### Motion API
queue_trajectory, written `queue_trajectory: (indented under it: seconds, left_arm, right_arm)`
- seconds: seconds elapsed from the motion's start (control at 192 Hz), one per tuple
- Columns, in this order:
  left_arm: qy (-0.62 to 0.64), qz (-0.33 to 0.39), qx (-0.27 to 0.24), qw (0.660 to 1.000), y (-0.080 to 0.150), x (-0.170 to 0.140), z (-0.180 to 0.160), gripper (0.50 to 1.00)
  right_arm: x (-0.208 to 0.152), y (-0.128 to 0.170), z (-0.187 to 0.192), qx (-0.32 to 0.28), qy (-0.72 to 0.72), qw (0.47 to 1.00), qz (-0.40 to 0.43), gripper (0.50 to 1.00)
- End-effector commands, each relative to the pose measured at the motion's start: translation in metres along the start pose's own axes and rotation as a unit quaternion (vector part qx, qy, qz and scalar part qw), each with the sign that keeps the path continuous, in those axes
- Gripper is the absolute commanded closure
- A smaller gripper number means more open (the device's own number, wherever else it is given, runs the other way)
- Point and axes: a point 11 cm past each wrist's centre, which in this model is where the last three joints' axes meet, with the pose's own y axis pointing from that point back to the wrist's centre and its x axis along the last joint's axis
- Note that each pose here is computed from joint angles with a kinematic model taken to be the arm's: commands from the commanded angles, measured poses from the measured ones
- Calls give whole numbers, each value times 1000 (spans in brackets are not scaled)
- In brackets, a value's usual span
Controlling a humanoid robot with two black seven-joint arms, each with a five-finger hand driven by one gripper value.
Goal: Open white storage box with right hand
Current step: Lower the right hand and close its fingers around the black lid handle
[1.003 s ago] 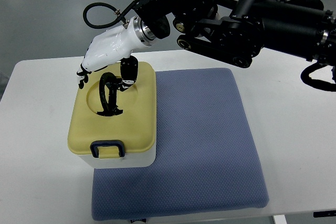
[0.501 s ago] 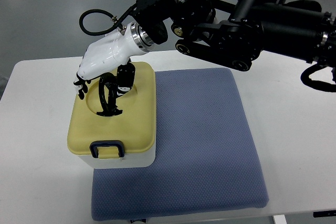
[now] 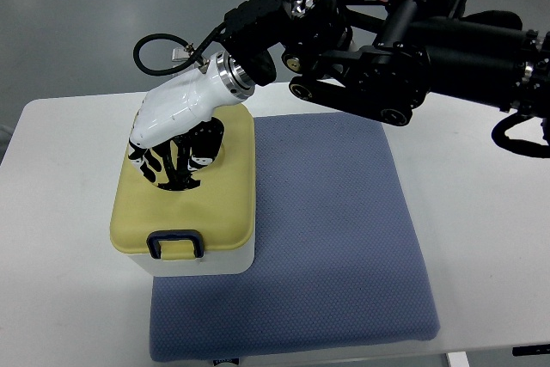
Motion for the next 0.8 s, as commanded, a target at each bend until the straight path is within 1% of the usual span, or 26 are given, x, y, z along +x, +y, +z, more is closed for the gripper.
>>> queue_trajectory:
  seconds: [0.0,0.198,0.345,0.58,0.632,0.653,0.668,0.679,0.695,0.731,0.747,0.794]
  left_arm:
    - [0,0,0,1000,0,0,0,500]
    - [0,0,0,1000,0,0,0,500]
    - [0,0,0,1000,0,0,0,500]
    - [0,0,0,1000,0,0,0,500]
    - [-1,0,0,1000,0,0,0,500]
    - [0,0,0,1000,0,0,0,500]
    - [0,0,0,1000,0,0,0,500]
    - [0,0,0,1000,0,0,0,500]
    - [0,0,0,1000,0,0,0,500]
    - [0,0,0,1000,0,0,0,500]
    - [0,0,0,1000,0,0,0,500]
    - [0,0,0,1000,0,0,0,500]
  right_arm:
    - [0,1,3,-5,0,1000,2,875]
    - [0,5,12,-22,-3,1000,6,867]
    - [-1,4,13,-22,-2,1000,5,867]
    - [-5,4,14,-22,-7,1000,4,879]
    - [-5,4,14,-22,-7,1000,4,891]
    - [-6,3,14,-22,-8,1000,4,908]
    - [-6,3,14,-22,-8,1000,3,932]
    - [-6,3,14,-22,-8,1000,3,932]
    - [-6,3,14,-22,-8,1000,3,955]
    - [-6,3,14,-23,-8,1000,3,979]
    - [-6,4,15,-24,-9,1000,3,999]
    - [-6,4,15,-23,-9,1000,4,1000]
